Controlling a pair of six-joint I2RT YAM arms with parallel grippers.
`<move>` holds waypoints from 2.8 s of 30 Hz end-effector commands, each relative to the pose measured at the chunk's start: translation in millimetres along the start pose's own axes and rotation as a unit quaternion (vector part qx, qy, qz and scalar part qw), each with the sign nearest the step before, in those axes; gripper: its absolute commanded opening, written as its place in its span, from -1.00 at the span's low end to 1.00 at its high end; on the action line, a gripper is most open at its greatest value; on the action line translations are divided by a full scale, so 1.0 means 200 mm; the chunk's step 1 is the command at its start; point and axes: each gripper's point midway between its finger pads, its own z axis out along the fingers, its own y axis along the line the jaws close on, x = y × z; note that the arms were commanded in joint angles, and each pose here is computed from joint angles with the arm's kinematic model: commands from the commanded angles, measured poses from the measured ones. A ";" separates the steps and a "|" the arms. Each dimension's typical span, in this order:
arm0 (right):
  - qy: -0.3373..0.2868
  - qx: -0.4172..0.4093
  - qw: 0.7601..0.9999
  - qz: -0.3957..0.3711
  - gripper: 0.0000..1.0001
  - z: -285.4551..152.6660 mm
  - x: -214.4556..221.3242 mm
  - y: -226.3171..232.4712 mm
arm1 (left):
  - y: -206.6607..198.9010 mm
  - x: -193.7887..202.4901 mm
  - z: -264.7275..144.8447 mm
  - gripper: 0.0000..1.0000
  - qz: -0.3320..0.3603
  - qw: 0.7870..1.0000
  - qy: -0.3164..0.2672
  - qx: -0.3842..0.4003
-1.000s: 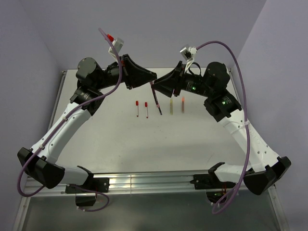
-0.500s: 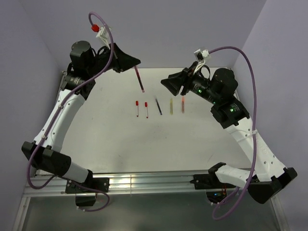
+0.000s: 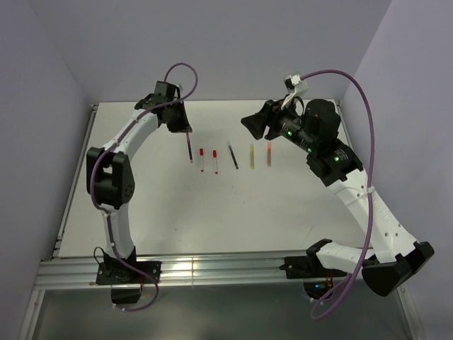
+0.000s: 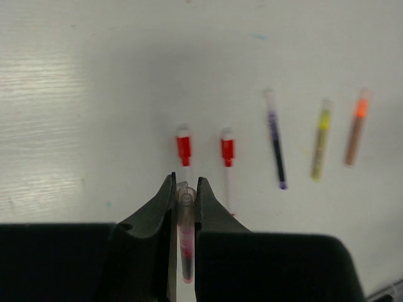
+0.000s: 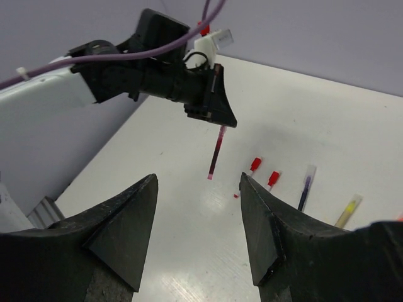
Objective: Insert the pens into the pen caps
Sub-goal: Place the pen at the center of the board, then reset both arms
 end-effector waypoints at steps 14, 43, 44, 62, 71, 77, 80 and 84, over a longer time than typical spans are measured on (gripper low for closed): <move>-0.005 0.006 1.000 -0.009 0.25 0.02 -0.03 -0.02 | 0.28 0.13 0.30 -0.78 0.015 0.991 0.047 -0.123; 0.002 0.014 1.000 -0.010 0.26 0.04 -0.01 -0.04 | 0.19 -0.08 0.08 -0.16 0.023 0.990 -0.011 -0.137; 0.002 0.015 1.000 -0.010 0.27 0.04 -0.01 -0.04 | 0.17 -0.09 0.04 -0.17 0.025 0.991 -0.016 -0.131; -0.004 0.046 0.999 -0.006 1.00 0.05 -0.04 -0.09 | -0.32 -0.07 -1.06 -0.05 0.077 0.966 -0.223 0.101; -0.013 0.053 0.999 -0.002 1.00 0.02 -0.09 -0.08 | -0.34 0.02 -1.34 0.01 0.094 0.941 -0.294 0.135; -0.014 0.046 0.999 -0.008 1.00 0.01 -0.08 -0.08 | -0.34 0.03 -1.35 -0.01 0.096 0.941 -0.293 0.140; -0.012 0.045 0.999 -0.013 1.00 0.01 -0.07 -0.08 | -0.34 0.03 -1.35 0.00 0.097 0.941 -0.293 0.140; -0.024 0.052 0.998 -0.015 1.00 -0.01 -0.09 -0.09 | -0.34 0.02 -1.34 0.00 0.096 0.941 -0.293 0.139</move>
